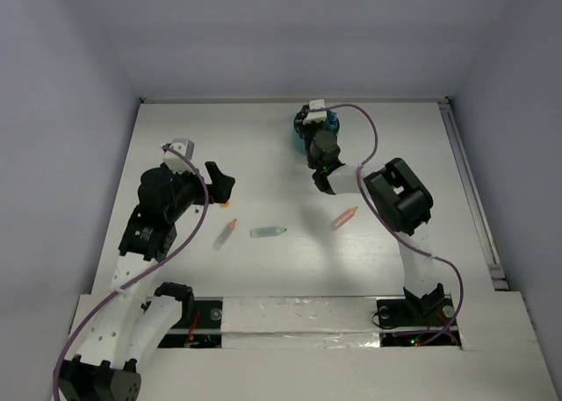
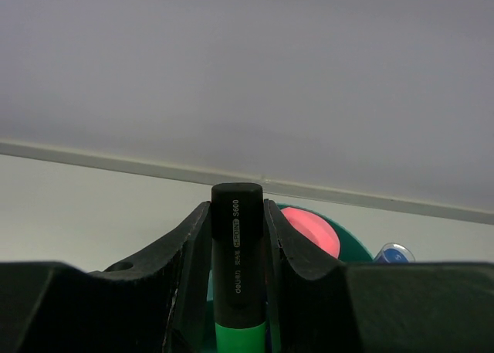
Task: Sort the stationery into containers
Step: Place the pen in the storage box.
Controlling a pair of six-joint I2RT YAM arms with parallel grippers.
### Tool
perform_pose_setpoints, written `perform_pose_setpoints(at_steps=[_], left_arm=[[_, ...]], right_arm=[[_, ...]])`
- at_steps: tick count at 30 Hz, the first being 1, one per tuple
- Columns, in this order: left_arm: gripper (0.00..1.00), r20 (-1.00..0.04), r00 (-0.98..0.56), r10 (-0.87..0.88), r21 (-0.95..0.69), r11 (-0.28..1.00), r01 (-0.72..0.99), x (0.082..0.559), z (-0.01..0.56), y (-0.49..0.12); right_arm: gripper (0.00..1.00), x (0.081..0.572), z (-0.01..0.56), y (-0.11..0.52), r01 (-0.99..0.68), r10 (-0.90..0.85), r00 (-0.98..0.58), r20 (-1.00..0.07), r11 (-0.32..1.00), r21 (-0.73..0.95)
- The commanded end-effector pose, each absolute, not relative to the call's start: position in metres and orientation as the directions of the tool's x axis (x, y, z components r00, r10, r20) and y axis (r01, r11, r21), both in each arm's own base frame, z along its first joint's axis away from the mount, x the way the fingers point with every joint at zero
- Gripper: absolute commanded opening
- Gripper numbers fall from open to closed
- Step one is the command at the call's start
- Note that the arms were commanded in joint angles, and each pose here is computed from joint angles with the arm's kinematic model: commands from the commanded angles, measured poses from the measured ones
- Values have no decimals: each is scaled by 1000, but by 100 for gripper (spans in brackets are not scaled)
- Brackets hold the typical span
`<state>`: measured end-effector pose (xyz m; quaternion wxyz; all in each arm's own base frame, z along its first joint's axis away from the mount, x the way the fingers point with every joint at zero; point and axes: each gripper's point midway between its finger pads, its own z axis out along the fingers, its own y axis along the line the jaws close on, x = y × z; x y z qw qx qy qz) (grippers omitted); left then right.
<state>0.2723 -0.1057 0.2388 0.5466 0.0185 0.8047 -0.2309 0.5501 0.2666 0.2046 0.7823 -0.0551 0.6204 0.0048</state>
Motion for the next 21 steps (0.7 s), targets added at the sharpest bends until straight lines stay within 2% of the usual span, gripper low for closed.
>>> perform_pose_setpoints(at_steps=[1,6,9,14,17,18,19,21], left_arm=[[97,-906,-346,-242,-354,883,309,275,258,-107],[97,-907,-344,-243,-356,879,317,275,259,-109],[97,-908,-339,-244,-355,879,319,274,261,-108],[97,-910,-335,-245,-355,878,320,273,262,-108],[97,-910,-332,-248,-357,875,325,272,264,-109],[97,-911,-331,-247,-357,874,329,272,264,-110],[97,-911,-329,-247,-356,874,330,272,265,-109],[97,-913,-324,-249,-357,872,336,270,267,-110]], right_arm=[[33,542,226,266,-54,-7,309,-951,998,-25],[48,538,231,264,-60,-1,298,-955,998,-20],[53,536,232,262,-58,-4,295,-955,998,-22],[54,526,238,262,-65,-2,296,-955,998,-23],[54,510,266,261,-95,9,316,-949,995,-22],[54,501,294,259,-121,44,343,-938,993,2],[54,495,303,259,-142,57,334,-941,990,10],[54,485,292,262,-199,62,221,-973,980,17]])
